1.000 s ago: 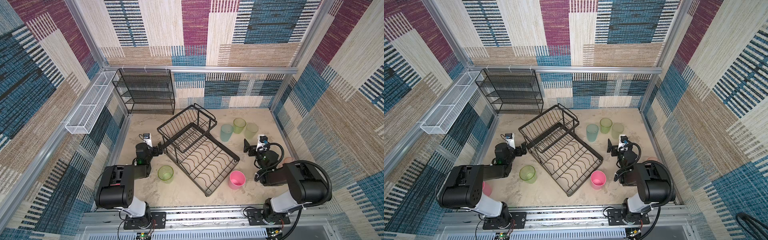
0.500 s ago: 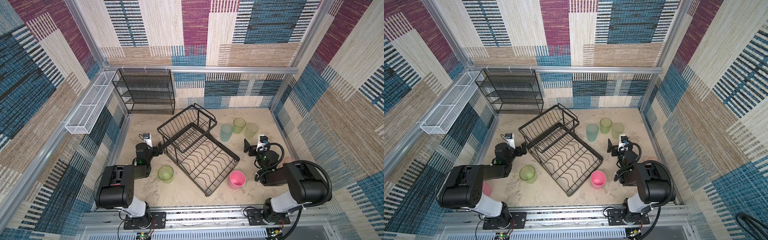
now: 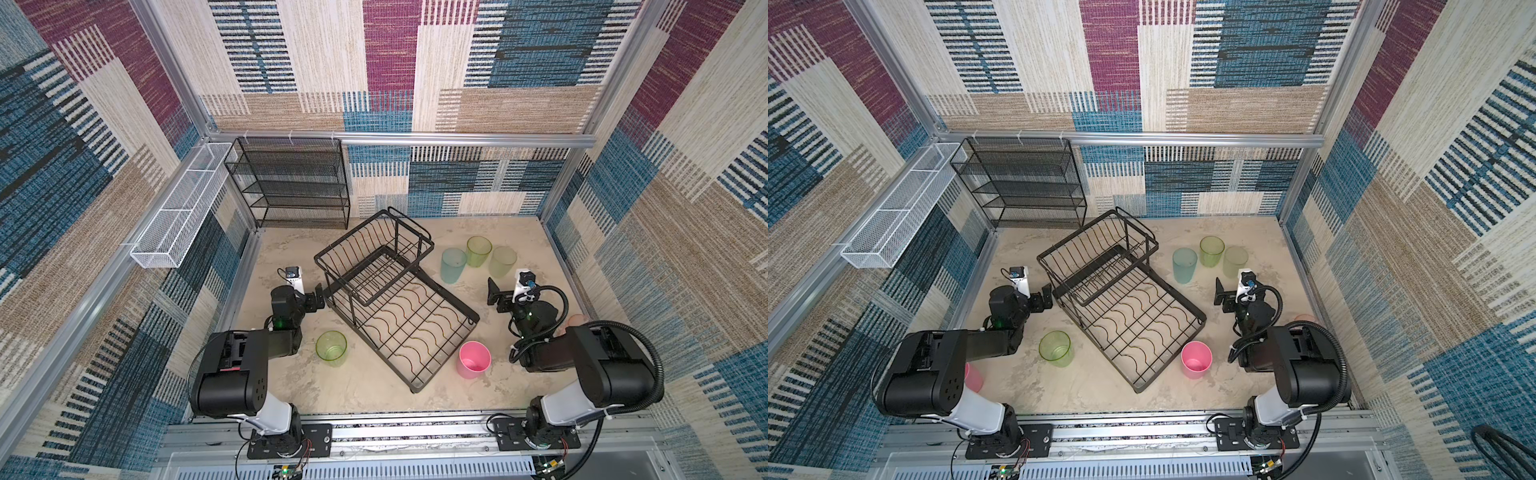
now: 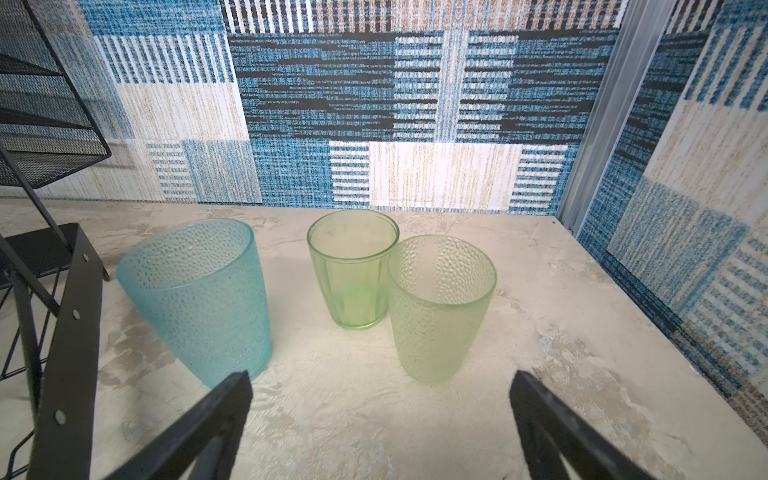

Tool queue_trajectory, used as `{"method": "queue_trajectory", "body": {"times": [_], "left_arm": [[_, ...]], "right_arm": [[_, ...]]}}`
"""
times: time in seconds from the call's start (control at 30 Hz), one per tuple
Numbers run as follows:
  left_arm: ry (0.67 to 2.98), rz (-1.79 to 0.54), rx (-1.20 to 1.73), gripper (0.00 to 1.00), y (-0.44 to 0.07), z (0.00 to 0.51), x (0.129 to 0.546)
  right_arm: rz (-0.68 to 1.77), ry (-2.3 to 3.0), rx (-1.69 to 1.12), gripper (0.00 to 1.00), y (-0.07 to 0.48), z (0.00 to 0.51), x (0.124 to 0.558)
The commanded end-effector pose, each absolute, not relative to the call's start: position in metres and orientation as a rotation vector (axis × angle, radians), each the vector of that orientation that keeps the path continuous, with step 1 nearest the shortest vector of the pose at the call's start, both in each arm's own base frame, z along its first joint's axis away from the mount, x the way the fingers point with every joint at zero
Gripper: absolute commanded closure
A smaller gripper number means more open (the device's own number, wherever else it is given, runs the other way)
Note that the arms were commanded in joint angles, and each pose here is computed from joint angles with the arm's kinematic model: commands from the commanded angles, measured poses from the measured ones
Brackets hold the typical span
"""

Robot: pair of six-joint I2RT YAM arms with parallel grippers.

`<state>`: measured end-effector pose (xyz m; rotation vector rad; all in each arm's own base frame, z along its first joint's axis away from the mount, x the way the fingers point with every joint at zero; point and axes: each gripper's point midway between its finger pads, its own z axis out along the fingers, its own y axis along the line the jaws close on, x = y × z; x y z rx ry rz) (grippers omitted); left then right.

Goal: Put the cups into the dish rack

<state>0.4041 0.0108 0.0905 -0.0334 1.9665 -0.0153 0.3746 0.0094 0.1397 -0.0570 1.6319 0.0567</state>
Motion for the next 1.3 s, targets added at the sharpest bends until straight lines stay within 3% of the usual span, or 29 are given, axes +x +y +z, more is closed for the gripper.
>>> {"method": "queue_trajectory", "body": {"times": [0.0, 0.33, 0.47, 0.73, 0.9, 1.27], "left_arm": [[1.958, 0.037, -0.064, 0.02, 0.018, 0.096, 0.404], [2.010, 0.141, -0.223, 0.01, 0.043, 0.119, 0.395], [2.057, 0.228, -0.431, 0.01, 0.066, 0.136, 0.382], [2.146, 0.250, -0.673, 0.07, 0.077, 0.170, 0.361], [2.269, 0.206, -0.701, 0.09, 0.068, 0.172, 0.347], [2.463, -0.227, -0.565, 0.11, 0.002, 0.169, 0.308]], "right_arm": [[0.048, 1.616, -0.044, 0.00, 0.007, 0.144, 0.374], [0.027, 1.607, 0.016, 0.00, -0.001, 0.163, 0.369], [0.024, 1.605, 0.059, 0.00, -0.006, 0.177, 0.368], [0.116, 1.586, 0.102, 0.00, 0.000, 0.222, 0.379], [0.229, 1.604, 0.093, 0.00, 0.014, 0.239, 0.382], [0.417, 1.678, -0.025, 0.00, 0.057, 0.255, 0.395]]}}
